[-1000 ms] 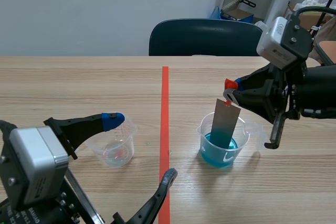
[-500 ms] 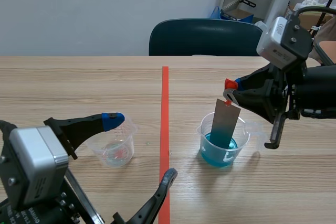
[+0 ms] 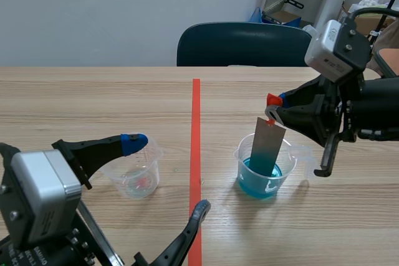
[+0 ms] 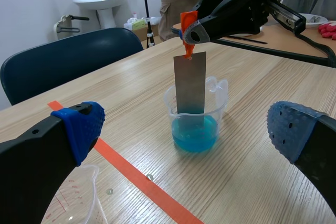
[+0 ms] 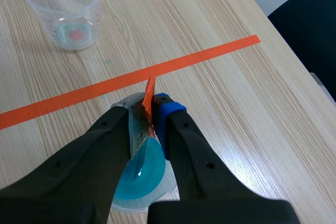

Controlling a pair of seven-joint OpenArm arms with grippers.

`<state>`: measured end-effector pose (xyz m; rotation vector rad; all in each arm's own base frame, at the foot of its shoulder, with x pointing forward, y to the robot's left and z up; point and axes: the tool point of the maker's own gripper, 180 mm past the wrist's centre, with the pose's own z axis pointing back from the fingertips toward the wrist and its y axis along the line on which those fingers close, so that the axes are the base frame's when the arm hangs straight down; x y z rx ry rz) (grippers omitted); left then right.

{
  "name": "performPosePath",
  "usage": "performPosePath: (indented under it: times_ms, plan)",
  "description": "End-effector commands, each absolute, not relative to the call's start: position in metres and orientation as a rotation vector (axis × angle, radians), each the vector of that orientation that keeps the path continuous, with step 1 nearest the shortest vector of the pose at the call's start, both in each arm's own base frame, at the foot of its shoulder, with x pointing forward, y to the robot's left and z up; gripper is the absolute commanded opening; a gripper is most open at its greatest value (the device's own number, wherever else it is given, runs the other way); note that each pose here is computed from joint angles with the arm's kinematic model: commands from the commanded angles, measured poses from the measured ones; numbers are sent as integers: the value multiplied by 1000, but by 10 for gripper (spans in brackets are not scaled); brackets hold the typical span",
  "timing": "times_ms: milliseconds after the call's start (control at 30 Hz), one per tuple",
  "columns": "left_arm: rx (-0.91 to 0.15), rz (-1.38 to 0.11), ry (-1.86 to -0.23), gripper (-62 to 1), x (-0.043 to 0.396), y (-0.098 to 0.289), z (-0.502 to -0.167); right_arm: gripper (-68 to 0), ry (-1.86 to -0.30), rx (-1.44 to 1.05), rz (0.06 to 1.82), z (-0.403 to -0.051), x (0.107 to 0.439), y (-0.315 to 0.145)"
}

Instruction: Do the redox reaction experiment

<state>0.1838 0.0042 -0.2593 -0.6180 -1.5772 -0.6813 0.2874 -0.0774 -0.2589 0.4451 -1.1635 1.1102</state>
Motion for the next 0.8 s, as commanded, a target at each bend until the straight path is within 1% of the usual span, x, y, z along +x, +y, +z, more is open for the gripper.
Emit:
performPosePath:
  times_ms: [0,367,767]
  plan:
    - [-635,-672,-1607,14,184,2,-250,-671,-1168,435,1124,-255,290,-80]
    - [-635,-672,-1607,14,184,2,-250,-671,-1169,425,1144,-250,289,-83]
    - [-635,-672,-1607,14,184,2,-250,-671,-1201,492,1201,-209,275,-72]
